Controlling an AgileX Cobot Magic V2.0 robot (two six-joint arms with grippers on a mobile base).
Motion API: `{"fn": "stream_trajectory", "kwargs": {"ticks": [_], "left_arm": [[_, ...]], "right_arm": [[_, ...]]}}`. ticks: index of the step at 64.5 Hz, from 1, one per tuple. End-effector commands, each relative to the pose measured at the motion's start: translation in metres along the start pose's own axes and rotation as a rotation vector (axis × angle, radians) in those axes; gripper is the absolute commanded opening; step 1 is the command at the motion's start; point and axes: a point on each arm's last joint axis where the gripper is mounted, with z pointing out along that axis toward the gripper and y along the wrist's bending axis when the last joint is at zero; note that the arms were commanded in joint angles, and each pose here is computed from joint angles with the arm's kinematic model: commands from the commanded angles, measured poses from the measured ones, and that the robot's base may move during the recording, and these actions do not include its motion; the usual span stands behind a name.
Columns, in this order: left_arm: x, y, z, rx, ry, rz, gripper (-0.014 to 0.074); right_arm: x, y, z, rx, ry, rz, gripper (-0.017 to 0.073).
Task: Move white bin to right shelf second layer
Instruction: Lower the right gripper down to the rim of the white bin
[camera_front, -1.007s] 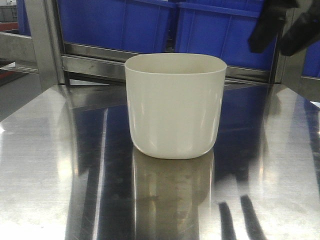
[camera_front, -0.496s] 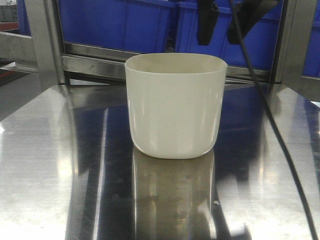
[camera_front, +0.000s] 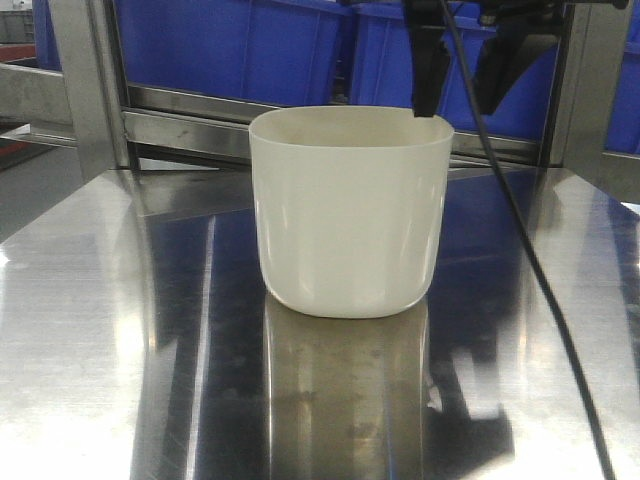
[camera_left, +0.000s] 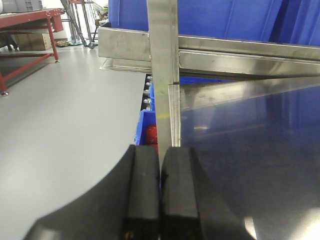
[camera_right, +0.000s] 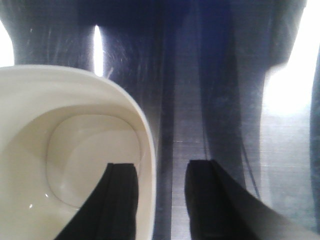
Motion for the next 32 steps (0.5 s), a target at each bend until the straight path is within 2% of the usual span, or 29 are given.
{"fn": "stream_trajectory", "kwargs": {"ticks": [1, 13, 23, 32], "left_arm": [[0.004, 0.0, 0.001, 0.002, -0.061, -0.011, 0.0085], [0.004, 0.0, 0.001, 0.002, -0.061, -0.011, 0.0085], [0.004, 0.0, 0.001, 0.002, -0.061, -0.011, 0.0085], [0.004, 0.0, 0.001, 0.002, -0.061, -0.011, 0.0085]], "right_arm": [[-0.011, 0.0, -0.016, -0.041, -0.077, 0.012, 0.0351], [-0.01, 0.004, -0.001, -0.03, -0.039, 0.013, 0.0351], [-0.01, 0.003, 0.007, -0.045, 0.002, 0.052, 0.0351], [-0.01, 0.003, 0.01, -0.043, 0.012, 0.056, 0.0351]]}}
